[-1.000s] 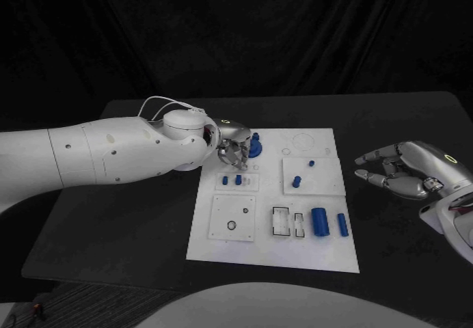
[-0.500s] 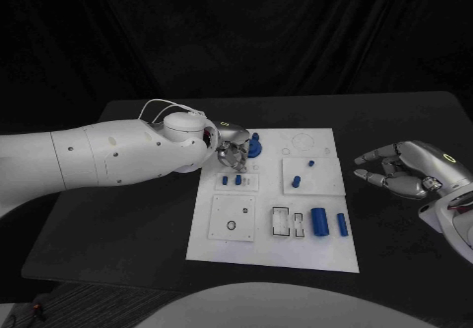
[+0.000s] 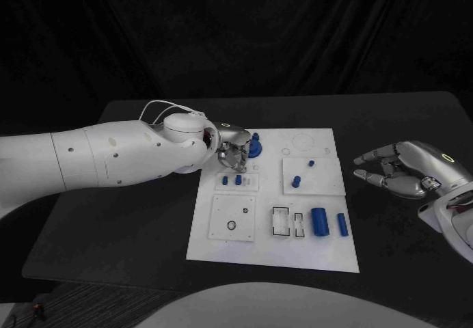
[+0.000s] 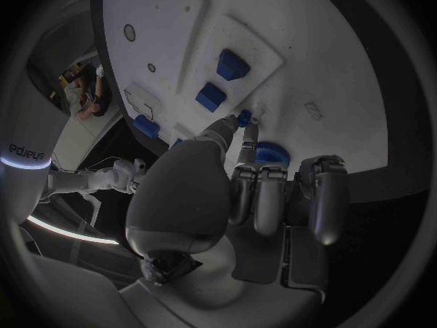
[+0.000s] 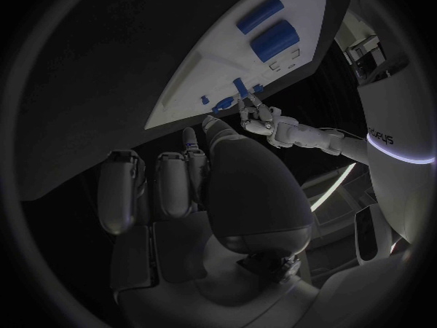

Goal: Assemble the parts on the task board

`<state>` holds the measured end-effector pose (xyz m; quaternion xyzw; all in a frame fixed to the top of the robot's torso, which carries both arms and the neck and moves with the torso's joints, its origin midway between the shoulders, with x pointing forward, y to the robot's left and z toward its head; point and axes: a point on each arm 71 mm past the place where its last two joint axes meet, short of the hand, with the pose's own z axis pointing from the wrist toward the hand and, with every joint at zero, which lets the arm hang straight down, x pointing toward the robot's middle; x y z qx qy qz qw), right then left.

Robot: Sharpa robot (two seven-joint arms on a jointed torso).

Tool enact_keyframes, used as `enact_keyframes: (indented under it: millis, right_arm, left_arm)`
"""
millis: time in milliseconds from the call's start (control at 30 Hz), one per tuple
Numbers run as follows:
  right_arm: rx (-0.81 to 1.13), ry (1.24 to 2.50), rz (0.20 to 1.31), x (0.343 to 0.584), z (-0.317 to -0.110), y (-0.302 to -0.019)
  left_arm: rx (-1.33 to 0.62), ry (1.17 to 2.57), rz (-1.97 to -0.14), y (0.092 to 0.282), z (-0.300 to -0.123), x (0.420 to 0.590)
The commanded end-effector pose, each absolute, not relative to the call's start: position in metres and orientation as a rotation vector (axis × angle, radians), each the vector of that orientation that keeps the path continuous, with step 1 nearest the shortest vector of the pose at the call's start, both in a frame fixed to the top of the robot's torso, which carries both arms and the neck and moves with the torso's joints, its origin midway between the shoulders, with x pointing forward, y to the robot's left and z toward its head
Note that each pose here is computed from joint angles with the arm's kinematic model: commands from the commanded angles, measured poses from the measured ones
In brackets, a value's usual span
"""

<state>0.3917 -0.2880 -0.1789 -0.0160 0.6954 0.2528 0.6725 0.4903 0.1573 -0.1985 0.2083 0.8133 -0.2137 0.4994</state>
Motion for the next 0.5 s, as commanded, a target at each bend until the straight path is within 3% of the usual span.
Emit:
enact_keyframes:
  millis: [33,500]
  right_arm:
    - [-0.041,1.577,0.575,0.392,-0.18,-0.287]
    - [-0.05,1.587,0.585,0.392,-0.182,-0.286]
  left_arm:
    - [0.546,2.018,-0.533,0.16,-0.212,0.485]
    - [0.568,1.865,-0.694,0.152,-0.201,0.481]
